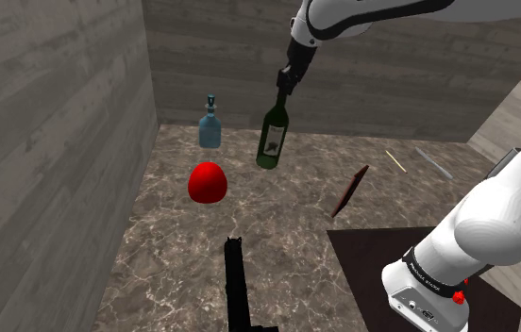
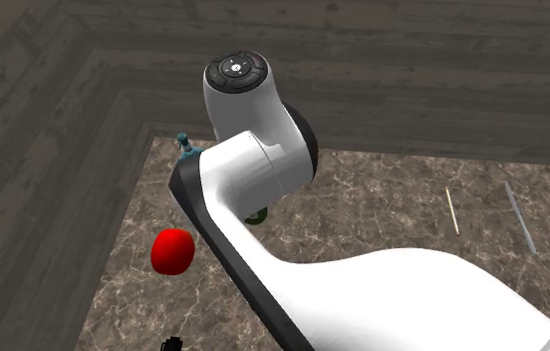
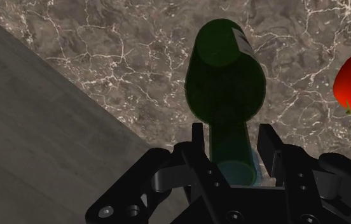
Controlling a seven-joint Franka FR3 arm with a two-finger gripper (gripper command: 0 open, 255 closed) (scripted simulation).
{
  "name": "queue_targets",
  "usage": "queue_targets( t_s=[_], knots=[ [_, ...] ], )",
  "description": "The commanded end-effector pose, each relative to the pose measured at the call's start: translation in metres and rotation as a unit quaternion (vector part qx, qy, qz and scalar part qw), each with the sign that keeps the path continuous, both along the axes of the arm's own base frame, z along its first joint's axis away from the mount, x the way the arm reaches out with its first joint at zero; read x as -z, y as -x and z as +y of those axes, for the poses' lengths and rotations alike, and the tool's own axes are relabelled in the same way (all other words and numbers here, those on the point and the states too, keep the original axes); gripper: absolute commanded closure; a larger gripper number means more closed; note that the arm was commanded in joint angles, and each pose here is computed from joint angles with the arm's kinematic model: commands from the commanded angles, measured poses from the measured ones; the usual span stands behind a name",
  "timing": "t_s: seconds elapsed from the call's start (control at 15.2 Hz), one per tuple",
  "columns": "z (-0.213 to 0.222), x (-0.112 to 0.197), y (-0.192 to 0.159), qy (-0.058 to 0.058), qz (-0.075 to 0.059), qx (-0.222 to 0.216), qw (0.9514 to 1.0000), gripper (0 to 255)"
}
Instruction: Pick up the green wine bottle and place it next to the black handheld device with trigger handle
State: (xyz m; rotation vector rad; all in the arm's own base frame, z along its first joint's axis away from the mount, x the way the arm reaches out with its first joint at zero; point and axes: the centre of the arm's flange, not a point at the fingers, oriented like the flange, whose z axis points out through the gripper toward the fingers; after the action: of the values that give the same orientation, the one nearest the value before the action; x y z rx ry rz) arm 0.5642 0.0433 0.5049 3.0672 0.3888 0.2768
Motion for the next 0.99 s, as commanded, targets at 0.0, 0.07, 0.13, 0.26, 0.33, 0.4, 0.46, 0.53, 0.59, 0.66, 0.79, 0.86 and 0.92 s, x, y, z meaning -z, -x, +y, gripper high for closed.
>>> queue_targets(
  t_s=[0.0, 0.07, 0.13, 0.26, 0.33, 0.4, 0.46, 0.53, 0.59, 0.66, 0.79, 0.86, 0.92],
  knots=[
    [-0.001, -0.011, 0.000, 0.000, 0.000, 0.000, 1.0000, 255],
    [-0.001, -0.017, 0.000, 0.000, 0.000, 0.000, 1.0000, 255],
    [-0.001, -0.022, 0.000, 0.000, 0.000, 0.000, 1.0000, 255],
    [-0.001, -0.033, 0.000, 0.000, 0.000, 0.000, 1.0000, 255],
    [-0.001, -0.038, 0.000, 0.000, 0.000, 0.000, 1.0000, 255],
    [-0.001, -0.043, 0.000, 0.000, 0.000, 0.000, 1.0000, 255],
    [-0.001, -0.048, 0.000, 0.000, 0.000, 0.000, 1.0000, 255],
    [-0.001, -0.054, 0.000, 0.000, 0.000, 0.000, 1.0000, 255],
    [-0.001, -0.059, 0.000, 0.000, 0.000, 0.000, 1.0000, 255],
    [-0.001, -0.064, 0.000, 0.000, 0.000, 0.000, 1.0000, 255],
    [-0.001, -0.075, 0.000, 0.000, 0.000, 0.000, 1.0000, 255],
    [-0.001, -0.080, 0.000, 0.000, 0.000, 0.000, 1.0000, 255],
    [-0.001, -0.085, 0.000, 0.000, 0.000, 0.000, 1.0000, 255]
  ],
)
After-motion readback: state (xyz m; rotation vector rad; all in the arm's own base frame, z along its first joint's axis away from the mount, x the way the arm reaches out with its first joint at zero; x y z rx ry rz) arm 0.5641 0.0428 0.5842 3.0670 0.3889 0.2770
